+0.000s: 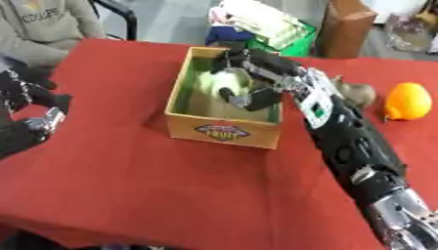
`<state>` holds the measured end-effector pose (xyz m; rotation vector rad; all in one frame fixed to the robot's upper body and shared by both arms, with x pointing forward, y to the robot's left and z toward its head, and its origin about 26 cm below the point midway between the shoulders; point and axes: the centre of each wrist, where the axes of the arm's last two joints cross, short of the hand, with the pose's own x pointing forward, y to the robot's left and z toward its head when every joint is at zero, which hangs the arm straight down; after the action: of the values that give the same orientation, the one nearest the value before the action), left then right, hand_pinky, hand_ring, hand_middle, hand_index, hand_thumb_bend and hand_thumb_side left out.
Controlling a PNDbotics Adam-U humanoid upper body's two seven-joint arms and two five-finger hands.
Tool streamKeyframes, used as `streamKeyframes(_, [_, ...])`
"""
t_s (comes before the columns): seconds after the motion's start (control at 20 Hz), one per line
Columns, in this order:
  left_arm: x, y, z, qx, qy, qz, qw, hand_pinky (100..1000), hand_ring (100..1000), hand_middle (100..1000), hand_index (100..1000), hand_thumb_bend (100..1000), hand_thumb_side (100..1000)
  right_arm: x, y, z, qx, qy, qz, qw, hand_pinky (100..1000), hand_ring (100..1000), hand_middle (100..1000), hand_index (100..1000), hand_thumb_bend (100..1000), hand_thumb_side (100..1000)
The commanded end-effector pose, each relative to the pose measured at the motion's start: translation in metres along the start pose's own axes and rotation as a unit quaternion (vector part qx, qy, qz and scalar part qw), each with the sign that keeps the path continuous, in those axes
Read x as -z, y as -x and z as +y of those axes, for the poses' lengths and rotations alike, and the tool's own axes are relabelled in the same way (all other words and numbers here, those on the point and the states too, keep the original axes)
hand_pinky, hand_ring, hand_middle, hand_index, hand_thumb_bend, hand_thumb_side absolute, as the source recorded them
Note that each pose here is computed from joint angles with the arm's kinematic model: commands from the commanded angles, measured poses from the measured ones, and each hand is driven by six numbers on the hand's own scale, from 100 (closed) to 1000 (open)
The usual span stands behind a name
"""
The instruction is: Pick up objects on the table and place them in the box.
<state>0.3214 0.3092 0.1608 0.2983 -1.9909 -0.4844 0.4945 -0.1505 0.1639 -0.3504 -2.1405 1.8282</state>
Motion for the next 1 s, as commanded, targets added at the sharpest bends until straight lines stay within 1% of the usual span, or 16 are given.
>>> streamKeyframes(0.05, [0.002, -0.007, 0.006, 0.011, -0.001, -0.011, 1.0, 606, 574, 575, 739, 338, 179, -0.005, 0.006, -0.014, -0.032, 0.004, 0.004, 0.999, 808, 905, 884, 846, 395, 682])
streamKeyframes(0.2, [0.002, -0.006, 0.006, 0.011, -0.002, -0.01, 1.0, 606, 574, 574, 739, 338, 179, -0.011, 0.011, -0.018, -0.042, 0.016, 0.015, 0.999, 795, 894, 873, 842, 355, 665])
streamKeyframes(0.4, [-0.001, -0.003, 0.007, 0.014, -0.004, -0.004, 1.0, 606, 574, 574, 739, 339, 180, -0.029, 0.023, -0.03, -0.055, 0.038, 0.047, 0.997, 782, 884, 859, 841, 303, 635])
streamKeyframes(0.7, [-0.003, -0.002, 0.009, 0.017, -0.006, 0.0, 1.0, 606, 574, 574, 739, 339, 179, -0.072, 0.043, -0.046, -0.069, 0.06, 0.114, 0.989, 782, 882, 850, 846, 280, 631])
streamKeyframes(0.85, [-0.004, -0.001, 0.01, 0.019, -0.007, 0.001, 1.0, 607, 574, 574, 739, 339, 180, -0.099, 0.053, -0.048, -0.072, 0.058, 0.155, 0.984, 784, 882, 850, 850, 295, 646])
streamKeyframes(1.0, [-0.005, -0.001, 0.011, 0.021, -0.009, 0.002, 1.0, 607, 574, 574, 739, 340, 180, -0.123, 0.06, -0.046, -0.073, 0.051, 0.196, 0.976, 784, 880, 849, 853, 313, 659])
